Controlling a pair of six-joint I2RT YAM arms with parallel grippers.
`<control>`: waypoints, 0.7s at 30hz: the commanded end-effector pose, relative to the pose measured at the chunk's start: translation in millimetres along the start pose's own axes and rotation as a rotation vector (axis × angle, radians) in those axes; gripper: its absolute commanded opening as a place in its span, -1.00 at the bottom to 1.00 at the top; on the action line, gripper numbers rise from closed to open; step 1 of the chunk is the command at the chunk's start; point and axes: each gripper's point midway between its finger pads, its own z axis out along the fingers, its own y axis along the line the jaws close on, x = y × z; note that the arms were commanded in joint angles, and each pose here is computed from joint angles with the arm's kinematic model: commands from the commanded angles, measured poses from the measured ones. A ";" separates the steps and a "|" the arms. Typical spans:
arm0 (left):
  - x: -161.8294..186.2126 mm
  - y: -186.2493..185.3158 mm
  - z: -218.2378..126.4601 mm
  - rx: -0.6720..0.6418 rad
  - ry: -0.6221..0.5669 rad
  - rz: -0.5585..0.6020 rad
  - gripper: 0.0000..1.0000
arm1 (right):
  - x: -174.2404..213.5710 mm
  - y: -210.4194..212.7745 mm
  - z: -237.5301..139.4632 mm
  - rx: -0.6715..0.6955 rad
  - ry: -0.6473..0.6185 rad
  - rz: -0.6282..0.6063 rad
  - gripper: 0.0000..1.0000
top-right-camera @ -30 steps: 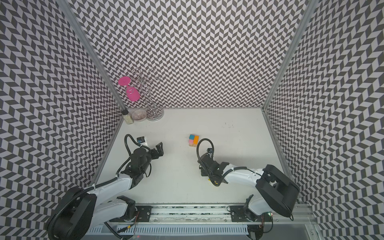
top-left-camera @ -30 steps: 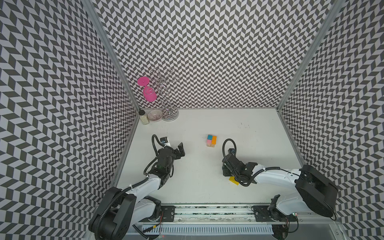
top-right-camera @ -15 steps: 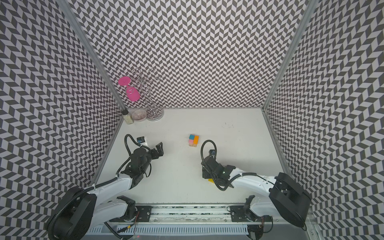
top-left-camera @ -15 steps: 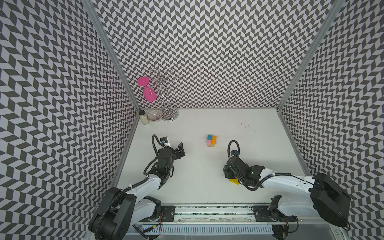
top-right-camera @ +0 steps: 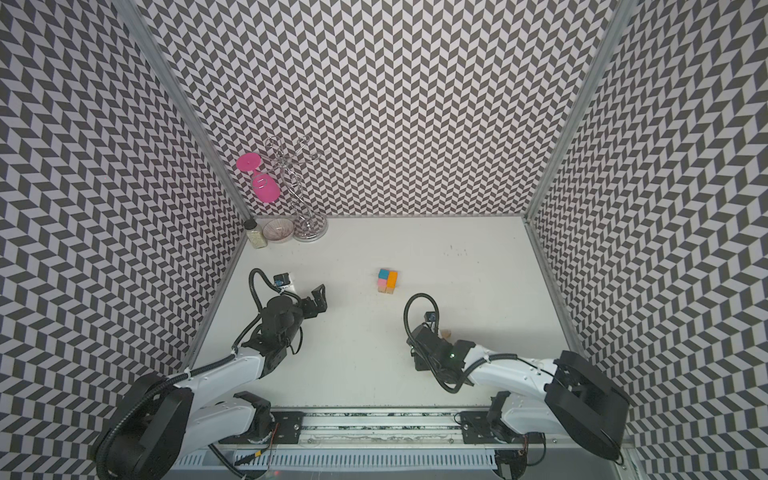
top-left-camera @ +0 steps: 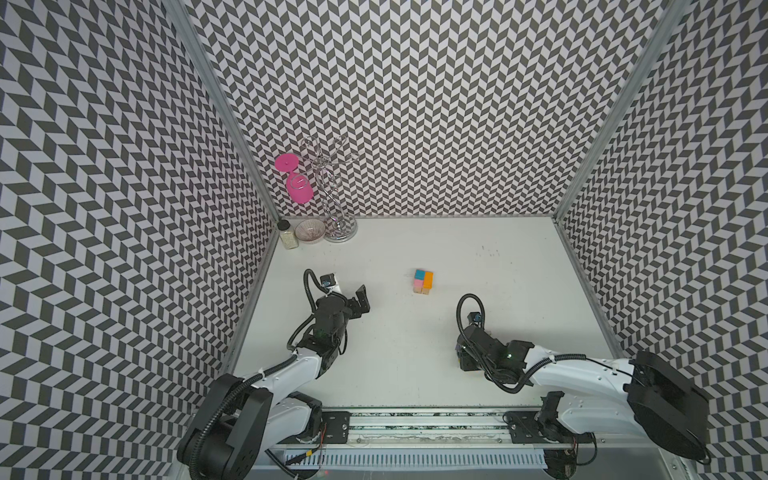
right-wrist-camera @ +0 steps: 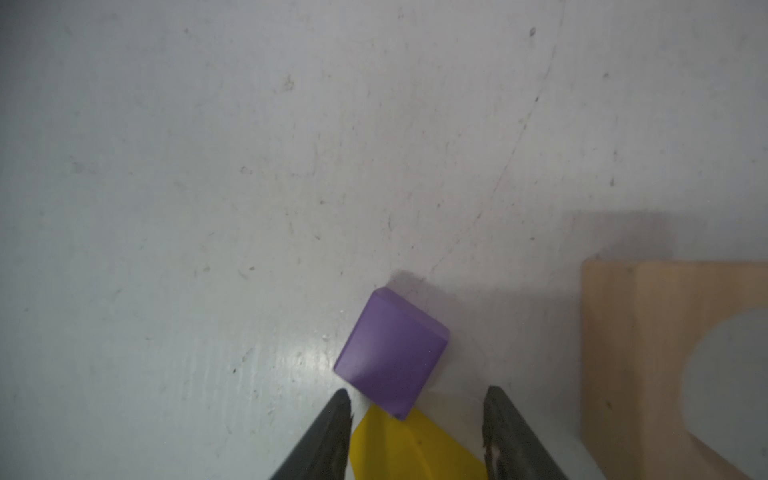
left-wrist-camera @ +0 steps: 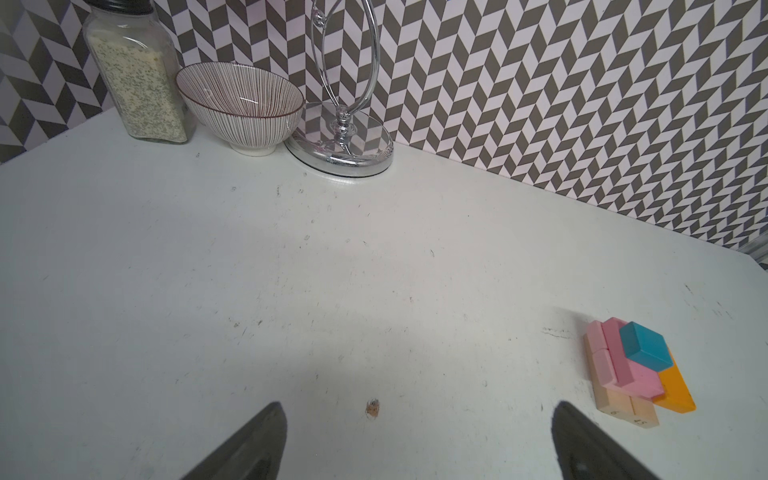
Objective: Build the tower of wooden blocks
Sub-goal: 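Lower the right gripper over the purple cube and grasp it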
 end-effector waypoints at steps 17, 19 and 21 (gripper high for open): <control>-7.3 -4.1 -0.6 0.012 -0.018 -0.011 1.00 | -25.8 -27.8 27.0 0.160 -0.037 0.067 0.08; -6.7 -3.7 -0.7 0.011 -0.017 -0.010 1.00 | -26.5 -25.9 27.1 0.149 -0.037 0.064 0.04; -6.8 -3.9 -0.9 0.012 -0.017 -0.010 1.00 | -25.8 -23.8 27.8 0.139 -0.029 0.059 -0.13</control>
